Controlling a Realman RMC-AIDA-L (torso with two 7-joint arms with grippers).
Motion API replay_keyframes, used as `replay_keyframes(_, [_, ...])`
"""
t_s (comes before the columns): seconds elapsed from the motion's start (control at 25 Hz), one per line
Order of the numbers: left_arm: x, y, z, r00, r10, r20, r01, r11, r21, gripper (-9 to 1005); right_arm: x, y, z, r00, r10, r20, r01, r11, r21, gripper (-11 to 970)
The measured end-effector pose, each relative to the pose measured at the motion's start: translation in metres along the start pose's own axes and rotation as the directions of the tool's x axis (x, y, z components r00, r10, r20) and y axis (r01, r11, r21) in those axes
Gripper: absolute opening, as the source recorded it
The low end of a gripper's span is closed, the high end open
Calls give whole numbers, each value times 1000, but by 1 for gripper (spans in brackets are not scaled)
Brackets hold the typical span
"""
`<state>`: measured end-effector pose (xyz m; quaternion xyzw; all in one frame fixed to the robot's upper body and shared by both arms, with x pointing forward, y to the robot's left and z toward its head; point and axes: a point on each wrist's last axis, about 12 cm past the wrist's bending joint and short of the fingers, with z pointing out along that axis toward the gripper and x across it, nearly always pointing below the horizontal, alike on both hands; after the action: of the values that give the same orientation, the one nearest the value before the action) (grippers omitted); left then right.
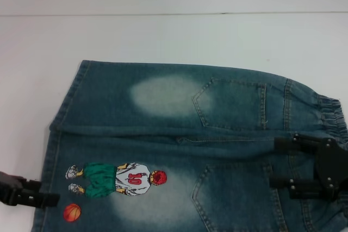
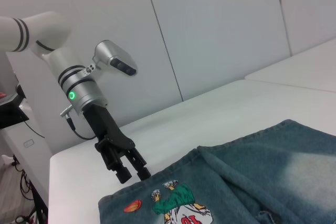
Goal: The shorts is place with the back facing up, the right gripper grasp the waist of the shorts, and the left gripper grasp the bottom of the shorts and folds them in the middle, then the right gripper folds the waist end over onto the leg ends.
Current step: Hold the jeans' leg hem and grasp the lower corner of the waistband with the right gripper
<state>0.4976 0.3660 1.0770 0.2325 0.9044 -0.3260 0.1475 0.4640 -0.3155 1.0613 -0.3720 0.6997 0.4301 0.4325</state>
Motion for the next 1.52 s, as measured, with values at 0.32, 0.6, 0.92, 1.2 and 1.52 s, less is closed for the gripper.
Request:
replay_keyframes(0.32, [2, 0, 0, 1000, -10, -17, 10, 1000, 1, 870, 0, 0, 0, 1000, 0, 1, 0, 1000, 1, 894])
replay_keyframes(0.6, [4, -2, 0, 999, -12, -38, 13, 1000, 20, 870, 0, 0, 0, 1000, 0, 1, 0, 1000, 2, 894])
replay_keyframes(0.92, [4, -6, -1, 998, -12, -56, 15, 999, 51, 871, 0, 0, 0, 1000, 0, 2, 0, 1000, 2, 894])
replay_keyframes(1.2, [4, -9, -3, 997, -8, -70, 13, 997, 76, 871, 0, 0, 0, 1000, 0, 2, 0, 1000, 2, 894])
replay_keyframes(1.52, [3, -8, -4, 998, -8, -67, 12, 998, 66, 871, 1, 0, -1, 1000, 3, 2, -3, 1000, 4, 894])
